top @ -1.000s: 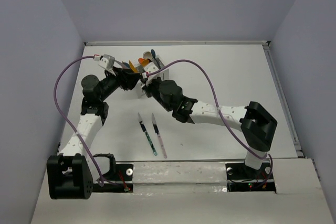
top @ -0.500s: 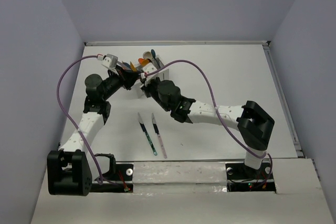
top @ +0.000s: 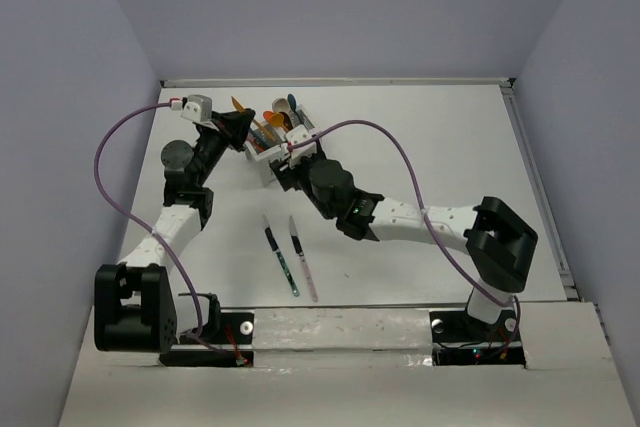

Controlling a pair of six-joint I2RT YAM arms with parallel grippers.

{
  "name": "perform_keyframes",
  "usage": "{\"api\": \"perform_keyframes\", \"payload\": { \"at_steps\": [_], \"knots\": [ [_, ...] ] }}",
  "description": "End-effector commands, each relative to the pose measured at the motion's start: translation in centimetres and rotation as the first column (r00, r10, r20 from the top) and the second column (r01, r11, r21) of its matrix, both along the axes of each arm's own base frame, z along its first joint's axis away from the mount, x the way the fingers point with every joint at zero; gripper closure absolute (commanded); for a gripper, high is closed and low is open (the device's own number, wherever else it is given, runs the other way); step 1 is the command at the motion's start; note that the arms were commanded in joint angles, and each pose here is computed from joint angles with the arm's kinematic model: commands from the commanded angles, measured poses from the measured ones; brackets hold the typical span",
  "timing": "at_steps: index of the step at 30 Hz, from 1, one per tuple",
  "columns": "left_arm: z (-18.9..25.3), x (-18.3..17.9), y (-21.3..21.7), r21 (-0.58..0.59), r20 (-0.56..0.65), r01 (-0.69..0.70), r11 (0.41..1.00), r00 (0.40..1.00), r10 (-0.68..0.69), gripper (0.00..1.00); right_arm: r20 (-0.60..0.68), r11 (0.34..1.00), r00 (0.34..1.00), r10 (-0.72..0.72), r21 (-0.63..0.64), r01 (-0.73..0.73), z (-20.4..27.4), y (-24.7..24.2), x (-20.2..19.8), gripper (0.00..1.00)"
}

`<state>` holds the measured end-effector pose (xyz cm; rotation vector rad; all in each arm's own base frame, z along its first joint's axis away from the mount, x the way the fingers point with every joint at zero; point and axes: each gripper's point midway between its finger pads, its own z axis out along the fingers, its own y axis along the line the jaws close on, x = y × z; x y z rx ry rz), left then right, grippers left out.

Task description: Sort the eating utensils into containers

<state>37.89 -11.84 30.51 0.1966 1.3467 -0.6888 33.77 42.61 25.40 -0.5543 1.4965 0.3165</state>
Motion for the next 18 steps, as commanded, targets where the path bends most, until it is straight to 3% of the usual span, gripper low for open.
{"api": "perform_keyframes", "payload": {
  "at_steps": [1, 11, 17, 18],
  "knots": [
    [3.0, 2.9, 2.0, 0.019, 0.151, -0.122, 0.992, 0.981, 0.118, 1.0, -0.02, 0.993, 0.998, -0.052, 0.104, 0.053, 2.4, -2.9, -1.5, 0.32],
    [-2.9, 6.4, 3.7, 0.075, 0.051, -0.183, 0.98, 0.982, 0.18, 1.0, -0.254, 0.995, 0.963, -0.09, 0.021, 0.098, -2.7, -5.6, -3.6, 0.33],
    [-6.4, 7.5, 3.8, 0.093, -0.007, -0.164, 0.982, 0.986, 0.165, 1.0, -0.305, 0.996, 0.948, -0.086, -0.007, 0.088, -4.8, -6.0, -4.4, 0.33],
    [-7.0, 7.5, 3.7, 0.095, -0.02, -0.154, 0.984, 0.988, 0.156, 0.9, -0.313, 0.996, 0.946, -0.087, -0.014, 0.087, -5.1, -5.9, -4.4, 0.33]
  ]
}}
